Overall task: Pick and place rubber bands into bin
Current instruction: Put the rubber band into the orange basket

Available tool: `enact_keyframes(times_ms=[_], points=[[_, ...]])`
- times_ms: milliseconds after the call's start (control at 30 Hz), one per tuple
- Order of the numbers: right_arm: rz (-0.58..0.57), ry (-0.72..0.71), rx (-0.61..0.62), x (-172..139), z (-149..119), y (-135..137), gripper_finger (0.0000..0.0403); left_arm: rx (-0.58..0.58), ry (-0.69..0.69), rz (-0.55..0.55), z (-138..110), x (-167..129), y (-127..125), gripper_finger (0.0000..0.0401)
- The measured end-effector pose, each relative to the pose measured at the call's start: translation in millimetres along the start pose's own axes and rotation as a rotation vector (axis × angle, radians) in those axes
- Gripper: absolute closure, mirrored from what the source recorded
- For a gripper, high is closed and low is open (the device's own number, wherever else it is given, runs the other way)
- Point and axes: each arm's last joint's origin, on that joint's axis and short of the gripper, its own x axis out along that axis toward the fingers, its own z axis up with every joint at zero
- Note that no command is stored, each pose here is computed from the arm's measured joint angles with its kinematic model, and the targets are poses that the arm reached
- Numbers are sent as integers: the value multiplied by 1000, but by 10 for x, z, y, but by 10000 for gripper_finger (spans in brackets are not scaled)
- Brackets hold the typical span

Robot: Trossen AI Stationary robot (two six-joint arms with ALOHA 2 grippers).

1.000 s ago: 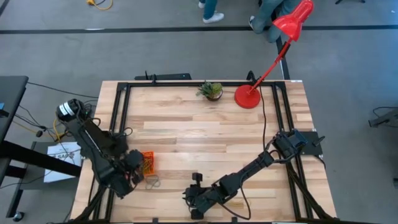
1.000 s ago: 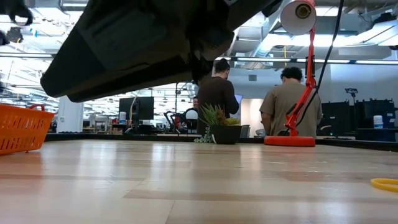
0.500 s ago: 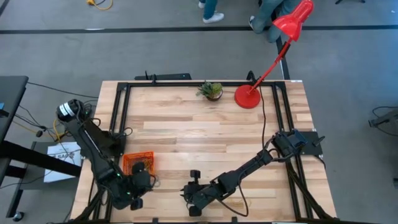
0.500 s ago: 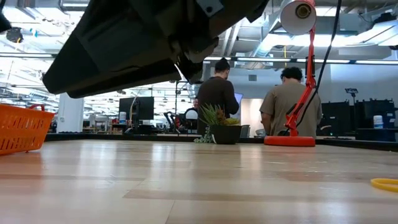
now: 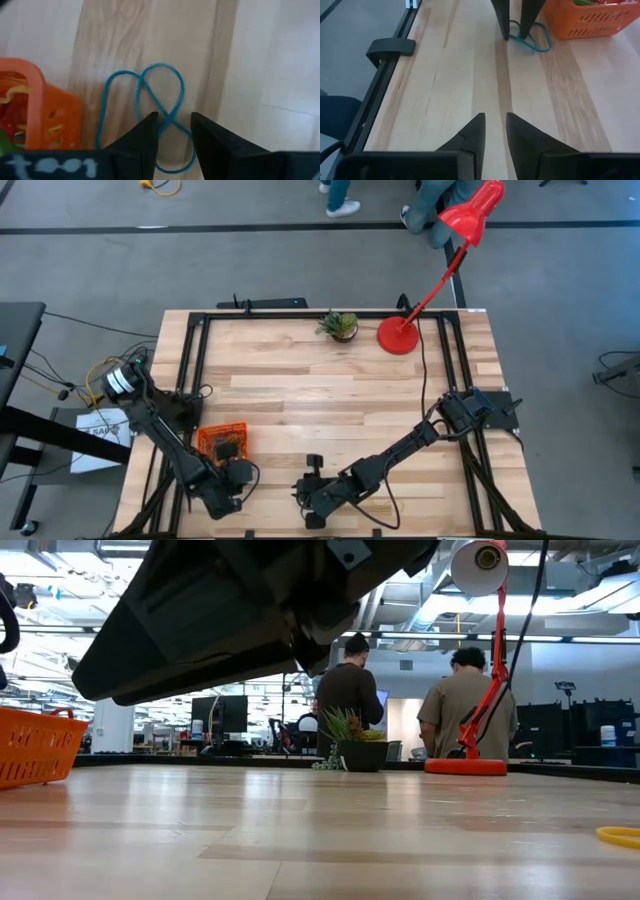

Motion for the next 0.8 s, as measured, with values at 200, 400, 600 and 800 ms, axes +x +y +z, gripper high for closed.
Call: enact_keyframes(times_ms=[200,400,600,800], points=[[0,0,0,0,0,0,331,22,11,12,8,47,6,311],[0,0,0,1,-2,1,331,99,3,-6,90,-29,-115,392],[0,0,0,3,-3,0,331,310,1,65,289,-418,-322,399],[0,1,0,3,-4,0,331,232,73,411,400,-971,-176,401]])
